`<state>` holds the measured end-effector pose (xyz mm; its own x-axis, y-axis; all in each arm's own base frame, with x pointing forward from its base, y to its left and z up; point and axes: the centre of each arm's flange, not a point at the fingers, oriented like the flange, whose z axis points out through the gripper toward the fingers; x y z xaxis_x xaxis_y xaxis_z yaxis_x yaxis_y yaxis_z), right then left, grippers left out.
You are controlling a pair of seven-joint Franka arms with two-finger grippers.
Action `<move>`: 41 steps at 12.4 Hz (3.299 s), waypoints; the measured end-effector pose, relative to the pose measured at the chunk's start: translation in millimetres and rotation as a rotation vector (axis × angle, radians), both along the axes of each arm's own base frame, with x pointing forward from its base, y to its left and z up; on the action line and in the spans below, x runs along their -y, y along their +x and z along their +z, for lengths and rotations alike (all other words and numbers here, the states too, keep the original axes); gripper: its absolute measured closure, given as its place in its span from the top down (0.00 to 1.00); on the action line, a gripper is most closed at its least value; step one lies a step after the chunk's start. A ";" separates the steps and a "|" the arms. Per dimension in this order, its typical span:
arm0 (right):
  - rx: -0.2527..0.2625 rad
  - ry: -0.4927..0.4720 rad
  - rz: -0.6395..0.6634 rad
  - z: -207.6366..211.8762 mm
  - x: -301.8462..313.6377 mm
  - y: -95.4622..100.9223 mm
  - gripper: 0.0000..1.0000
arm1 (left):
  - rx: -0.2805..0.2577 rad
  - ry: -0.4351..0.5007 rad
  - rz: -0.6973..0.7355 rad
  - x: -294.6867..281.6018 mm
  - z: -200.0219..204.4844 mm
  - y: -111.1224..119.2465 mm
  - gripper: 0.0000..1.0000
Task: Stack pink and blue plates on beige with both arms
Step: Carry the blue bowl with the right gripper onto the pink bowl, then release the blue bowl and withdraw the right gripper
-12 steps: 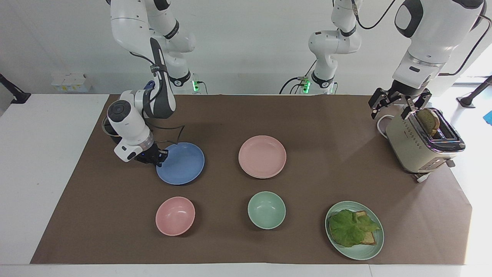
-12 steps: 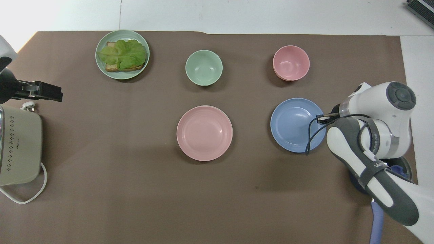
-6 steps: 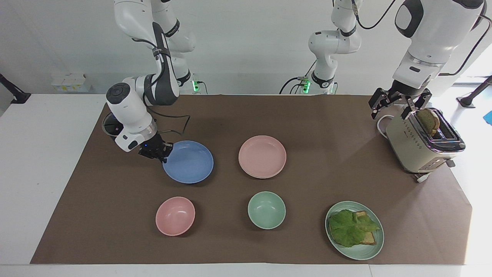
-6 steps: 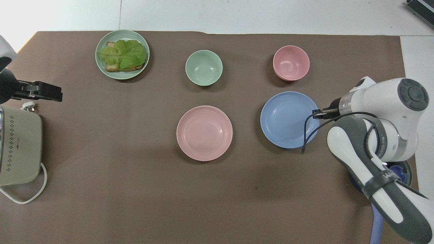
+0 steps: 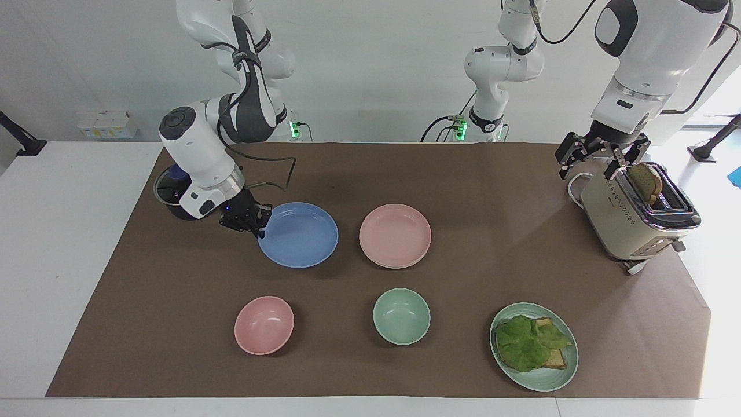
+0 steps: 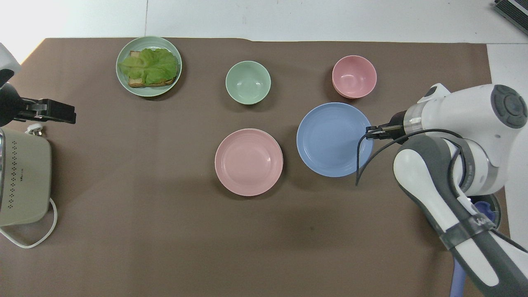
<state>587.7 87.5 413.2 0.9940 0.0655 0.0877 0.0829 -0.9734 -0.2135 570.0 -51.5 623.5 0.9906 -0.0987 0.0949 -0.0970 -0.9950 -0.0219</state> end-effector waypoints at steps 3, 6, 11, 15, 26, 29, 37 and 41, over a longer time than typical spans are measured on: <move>-0.009 0.016 -0.033 4.6 -71.2 -10.9 0.05 | 0.000 0.000 0.000 0.0 0.0 0.0 1.00; -0.010 0.047 -0.096 -3.0 -135.1 -19.8 0.05 | 0.000 0.000 0.000 0.0 0.0 0.0 1.00; -0.076 0.062 -0.147 -39.2 -182.2 -26.0 0.05 | 0.000 0.000 0.000 -0.1 0.0 0.0 1.00; -0.114 0.055 -0.153 -53.9 -210.2 -39.1 0.05 | 0.000 0.000 0.000 -0.1 0.0 0.0 1.00; -0.128 0.048 -0.166 -63.2 -203.1 -36.1 0.64 | 0.000 0.000 0.000 -0.1 0.0 0.0 1.00; -0.118 0.052 -0.197 -50.6 -185.3 -23.5 1.00 | -0.001 0.000 0.000 -0.1 -0.1 0.0 1.00; 0.019 -0.099 -0.326 90.4 -15.2 -4.1 1.00 | -0.001 0.000 0.000 -0.1 -0.1 0.0 1.00; -0.006 -0.180 -0.325 169.1 29.5 -13.5 1.00 | -0.001 0.000 0.000 -0.1 -0.1 0.0 1.00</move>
